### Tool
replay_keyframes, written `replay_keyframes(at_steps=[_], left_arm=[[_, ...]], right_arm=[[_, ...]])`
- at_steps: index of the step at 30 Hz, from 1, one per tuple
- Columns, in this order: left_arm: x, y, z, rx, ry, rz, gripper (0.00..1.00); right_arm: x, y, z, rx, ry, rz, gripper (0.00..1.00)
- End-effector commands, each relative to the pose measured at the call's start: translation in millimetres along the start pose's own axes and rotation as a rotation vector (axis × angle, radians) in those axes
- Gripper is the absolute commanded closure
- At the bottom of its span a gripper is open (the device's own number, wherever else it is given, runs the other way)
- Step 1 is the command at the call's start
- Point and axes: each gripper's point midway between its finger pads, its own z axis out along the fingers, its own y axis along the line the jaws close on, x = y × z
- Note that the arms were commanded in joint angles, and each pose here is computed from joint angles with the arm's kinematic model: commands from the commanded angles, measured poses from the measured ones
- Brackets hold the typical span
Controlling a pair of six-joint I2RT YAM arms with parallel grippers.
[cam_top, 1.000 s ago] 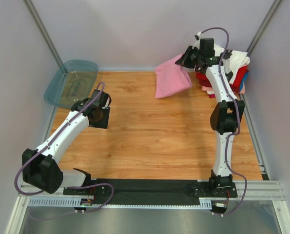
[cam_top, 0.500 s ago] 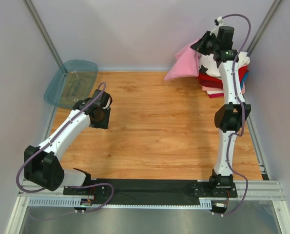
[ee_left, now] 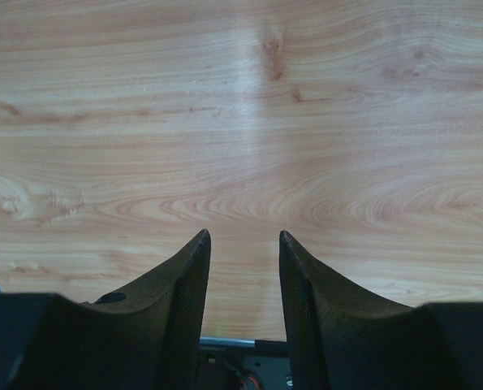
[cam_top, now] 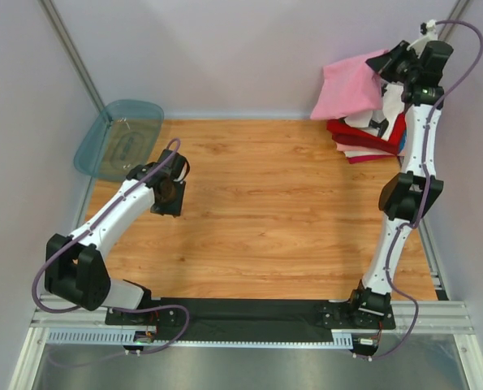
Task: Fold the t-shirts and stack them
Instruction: Neatly place the folded tshirt to the corner
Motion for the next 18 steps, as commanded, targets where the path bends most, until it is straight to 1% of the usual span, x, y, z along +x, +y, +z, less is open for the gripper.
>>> replay_keyframes(at_steps=[1,7,11,14,18], left_arm=[[-0.7,2.0,-0.4,-0.015,0.003,0.017,0.53],[2.3,0.3,2.4,-0.022,0.016,0.029,0.54],[4.0,-2.9,4.5,-0.025,0.027,0.044,0.53],[4.8,-4.3,5.7,-0.025,0.032,0.05,0.54],[4.9,-4.9,5.8,-0.028,0.032,0.053,0.54]], right_arm=[[-34.3,0.4,-9.9,-0.08,-0.091,-0.047,1.0],[-3.2,-68.0,-2.3,-0.008,-0.03,0.011,1.0],[-4.0,-103.9,-7.2,0.034,-0.046,0.013,1.0],[2.4,-132.1,-8.6,0.061,-0.045,0.046,1.0],[6.4,-158.5,-10.7,0.104,-0.054,0.054,1.0]])
